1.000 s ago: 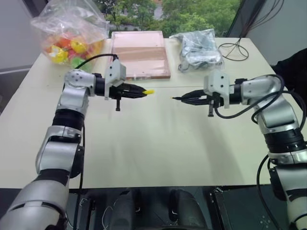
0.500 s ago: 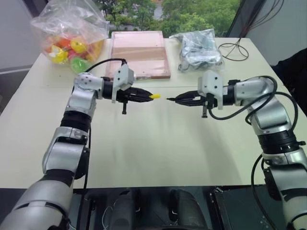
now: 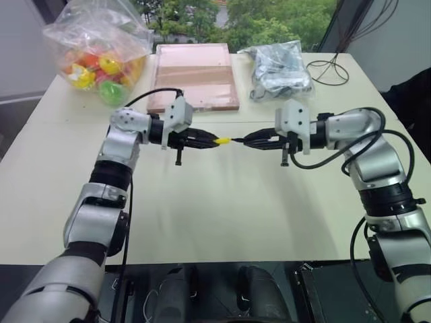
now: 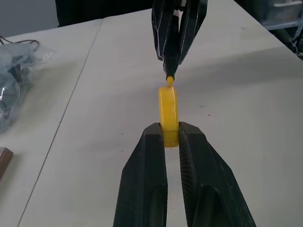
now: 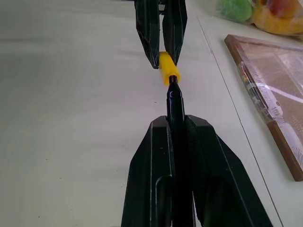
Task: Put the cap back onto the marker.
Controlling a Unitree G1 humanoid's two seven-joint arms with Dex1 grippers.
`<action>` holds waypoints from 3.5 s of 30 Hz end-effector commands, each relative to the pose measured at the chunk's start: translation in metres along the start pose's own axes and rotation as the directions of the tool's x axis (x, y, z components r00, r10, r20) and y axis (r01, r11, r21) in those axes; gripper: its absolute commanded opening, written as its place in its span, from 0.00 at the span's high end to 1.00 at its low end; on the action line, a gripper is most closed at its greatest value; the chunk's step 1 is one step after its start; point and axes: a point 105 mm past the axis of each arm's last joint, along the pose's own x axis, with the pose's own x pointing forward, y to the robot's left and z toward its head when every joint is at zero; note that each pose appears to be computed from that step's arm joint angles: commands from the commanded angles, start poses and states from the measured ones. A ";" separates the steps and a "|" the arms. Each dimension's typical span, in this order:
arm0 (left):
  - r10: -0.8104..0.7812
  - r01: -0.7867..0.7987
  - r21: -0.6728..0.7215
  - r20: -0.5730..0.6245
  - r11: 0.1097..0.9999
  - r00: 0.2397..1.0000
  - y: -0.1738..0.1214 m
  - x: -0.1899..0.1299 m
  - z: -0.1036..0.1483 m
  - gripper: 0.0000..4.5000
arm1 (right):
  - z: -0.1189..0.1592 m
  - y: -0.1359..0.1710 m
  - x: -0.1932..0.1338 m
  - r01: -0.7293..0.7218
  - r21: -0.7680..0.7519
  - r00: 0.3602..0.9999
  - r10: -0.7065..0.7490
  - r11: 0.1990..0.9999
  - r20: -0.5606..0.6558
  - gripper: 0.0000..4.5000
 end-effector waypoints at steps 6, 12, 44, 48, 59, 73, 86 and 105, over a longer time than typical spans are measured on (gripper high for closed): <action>0.000 -0.001 0.042 0.027 0.999 1.000 0.002 0.000 0.014 1.00 | 0.013 -0.002 0.000 0.009 -0.039 1.000 -0.008 0.999 0.030 1.00; 0.011 -0.011 0.042 0.009 0.999 1.000 0.004 -0.007 0.012 1.00 | 0.011 -0.005 -0.003 0.023 -0.037 0.999 -0.022 0.999 0.024 1.00; -0.009 0.008 0.051 0.013 0.999 1.000 0.003 0.006 0.013 1.00 | 0.014 -0.002 0.004 0.015 -0.045 0.999 -0.013 0.999 0.043 1.00; -0.007 0.007 0.063 0.005 0.998 1.000 0.008 0.011 0.015 1.00 | 0.014 -0.001 0.006 0.006 -0.053 0.999 -0.004 0.999 0.037 1.00; -0.063 0.080 0.140 -0.122 0.987 0.991 0.013 0.015 0.015 1.00 | 0.008 0.002 0.007 -0.031 -0.088 0.999 0.029 0.996 -0.018 1.00; -0.075 0.148 0.283 -0.254 0.948 0.964 0.018 0.031 0.022 1.00 | 0.016 -0.001 0.024 -0.041 -0.090 0.999 0.041 0.995 0.003 1.00; -0.193 0.203 0.102 -0.102 0.974 0.976 0.002 0.043 0.035 1.00 | 0.023 -0.002 0.033 -0.009 -0.078 0.999 0.013 0.997 0.051 1.00; -0.099 0.140 0.181 -0.215 0.973 0.972 0.012 0.034 0.019 1.00 | -0.006 0.005 0.024 -0.027 -0.059 0.998 0.024 0.998 -0.054 1.00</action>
